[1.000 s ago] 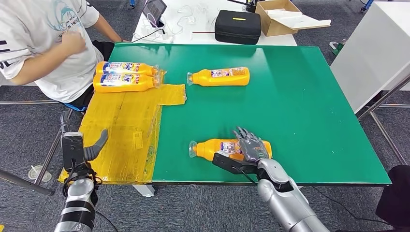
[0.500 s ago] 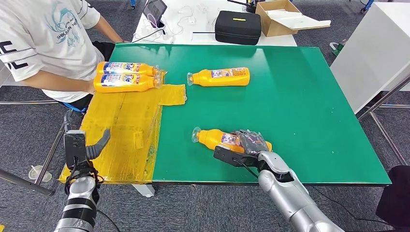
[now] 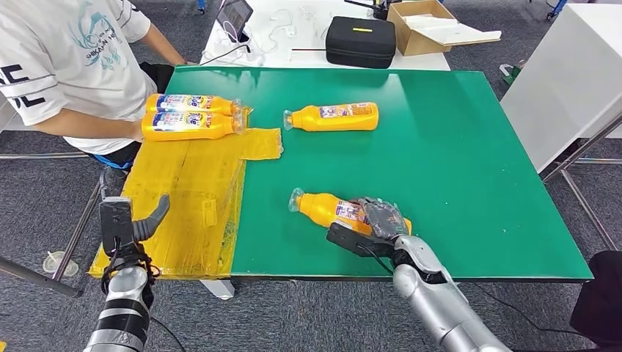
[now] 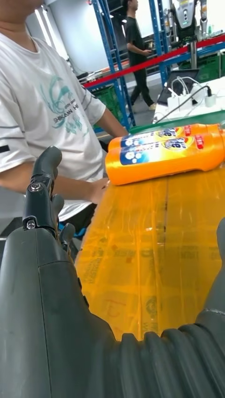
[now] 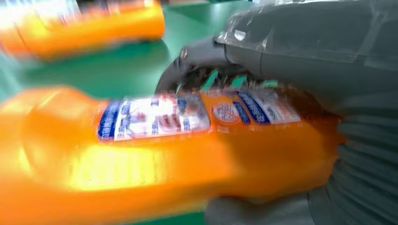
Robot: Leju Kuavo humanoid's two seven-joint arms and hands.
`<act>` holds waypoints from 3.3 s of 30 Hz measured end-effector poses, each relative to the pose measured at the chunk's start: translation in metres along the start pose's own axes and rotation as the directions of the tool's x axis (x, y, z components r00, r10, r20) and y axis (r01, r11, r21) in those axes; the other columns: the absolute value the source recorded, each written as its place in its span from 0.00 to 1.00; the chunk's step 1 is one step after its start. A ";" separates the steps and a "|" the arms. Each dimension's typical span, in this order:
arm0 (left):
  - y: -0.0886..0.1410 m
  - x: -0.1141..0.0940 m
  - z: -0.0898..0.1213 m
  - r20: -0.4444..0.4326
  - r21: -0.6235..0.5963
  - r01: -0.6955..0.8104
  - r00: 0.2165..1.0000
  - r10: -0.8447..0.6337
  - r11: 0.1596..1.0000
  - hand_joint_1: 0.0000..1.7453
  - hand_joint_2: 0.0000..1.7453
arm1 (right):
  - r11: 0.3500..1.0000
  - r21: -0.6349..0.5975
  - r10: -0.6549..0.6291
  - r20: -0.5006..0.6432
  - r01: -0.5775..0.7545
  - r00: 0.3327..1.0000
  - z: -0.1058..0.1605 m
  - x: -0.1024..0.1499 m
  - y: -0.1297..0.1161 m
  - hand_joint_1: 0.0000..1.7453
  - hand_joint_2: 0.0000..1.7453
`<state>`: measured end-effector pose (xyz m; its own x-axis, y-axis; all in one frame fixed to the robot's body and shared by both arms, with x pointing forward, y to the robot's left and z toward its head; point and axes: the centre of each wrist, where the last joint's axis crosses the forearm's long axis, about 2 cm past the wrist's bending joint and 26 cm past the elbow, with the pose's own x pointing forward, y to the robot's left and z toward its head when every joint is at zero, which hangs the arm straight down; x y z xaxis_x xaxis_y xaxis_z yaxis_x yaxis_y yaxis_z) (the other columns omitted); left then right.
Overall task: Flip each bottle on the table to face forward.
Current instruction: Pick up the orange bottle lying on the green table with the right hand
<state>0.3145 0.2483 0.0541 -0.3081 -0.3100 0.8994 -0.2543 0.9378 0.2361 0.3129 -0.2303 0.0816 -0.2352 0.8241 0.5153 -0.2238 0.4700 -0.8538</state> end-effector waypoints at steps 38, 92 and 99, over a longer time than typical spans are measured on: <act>-0.069 0.052 0.004 -0.257 -0.493 -0.644 0.750 0.609 0.585 0.00 1.00 | 0.588 -0.779 0.091 0.329 0.216 0.940 0.023 0.043 -0.030 1.00 1.00; -0.099 0.059 0.006 -0.422 -0.598 -0.739 0.618 0.663 0.309 0.00 1.00 | 0.844 -0.348 -0.227 0.457 0.407 0.860 -0.009 0.126 0.090 1.00 1.00; -0.097 0.056 0.010 -0.413 -0.574 -0.753 0.605 0.680 0.322 0.12 1.00 | 0.854 -0.312 -0.254 0.447 0.416 0.858 -0.009 0.128 0.098 1.00 1.00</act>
<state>0.3129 0.1387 0.0781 0.0192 0.5150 0.8570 0.6763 0.6246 -0.3905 0.2692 -0.0764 0.0634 -0.5677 0.4460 0.6919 0.0058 0.8427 -0.5384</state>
